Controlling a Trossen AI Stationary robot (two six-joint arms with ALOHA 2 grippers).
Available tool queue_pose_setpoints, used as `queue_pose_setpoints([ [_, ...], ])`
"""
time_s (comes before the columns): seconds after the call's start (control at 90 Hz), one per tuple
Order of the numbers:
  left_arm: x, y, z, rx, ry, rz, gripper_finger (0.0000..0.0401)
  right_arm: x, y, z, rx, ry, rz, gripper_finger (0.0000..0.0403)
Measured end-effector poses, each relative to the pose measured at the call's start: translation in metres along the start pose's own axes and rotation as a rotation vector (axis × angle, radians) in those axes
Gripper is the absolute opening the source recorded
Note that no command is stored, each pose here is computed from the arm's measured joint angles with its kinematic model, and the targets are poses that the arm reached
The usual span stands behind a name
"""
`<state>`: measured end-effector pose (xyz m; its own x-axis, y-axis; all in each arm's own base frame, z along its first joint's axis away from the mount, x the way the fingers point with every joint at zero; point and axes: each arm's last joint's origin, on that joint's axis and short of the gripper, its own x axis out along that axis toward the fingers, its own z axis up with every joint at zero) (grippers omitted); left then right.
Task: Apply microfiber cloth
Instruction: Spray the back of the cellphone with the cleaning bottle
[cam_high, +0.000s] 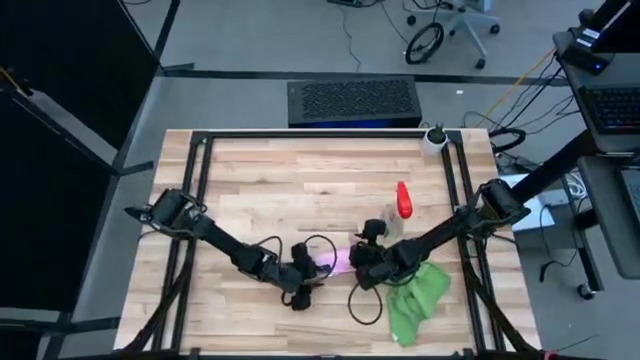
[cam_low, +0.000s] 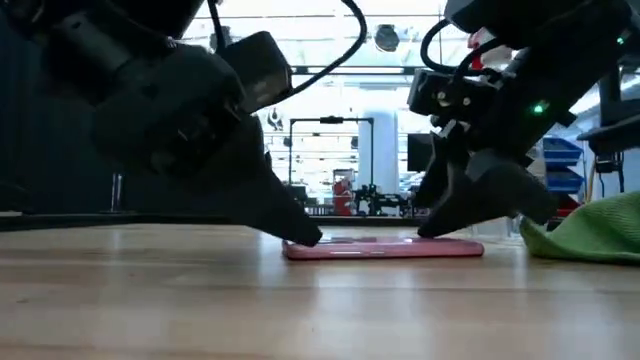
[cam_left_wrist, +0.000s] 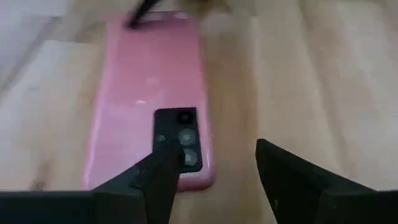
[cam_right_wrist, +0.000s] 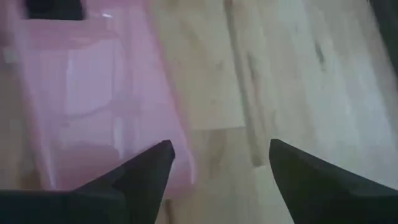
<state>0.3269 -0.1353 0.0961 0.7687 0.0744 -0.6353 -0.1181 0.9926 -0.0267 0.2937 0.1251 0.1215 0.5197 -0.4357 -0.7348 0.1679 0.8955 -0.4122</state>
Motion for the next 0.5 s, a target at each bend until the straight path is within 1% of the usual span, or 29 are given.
queue_pose_setpoints([
  [0.111, -0.002, 0.010, 0.001, 0.008, 0.006, 0.114, 0.0198, -0.004, 0.007, -0.001, 0.060, -0.006, 0.049, 0.0258],
  [0.222, -0.005, 0.015, 0.002, 0.020, 0.021, 0.173, 0.0198, -0.008, 0.014, 0.000, 0.085, -0.015, 0.118, 0.0258],
  [0.367, -0.010, 0.016, 0.005, 0.018, 0.018, 0.177, 0.0198, -0.012, 0.018, 0.001, 0.090, -0.034, 0.147, 0.0258],
  [0.5, -0.019, 0.012, 0.011, 0.019, -0.004, 0.156, 0.0198, -0.016, 0.019, 0.009, 0.136, -0.017, 0.177, 0.0258],
])
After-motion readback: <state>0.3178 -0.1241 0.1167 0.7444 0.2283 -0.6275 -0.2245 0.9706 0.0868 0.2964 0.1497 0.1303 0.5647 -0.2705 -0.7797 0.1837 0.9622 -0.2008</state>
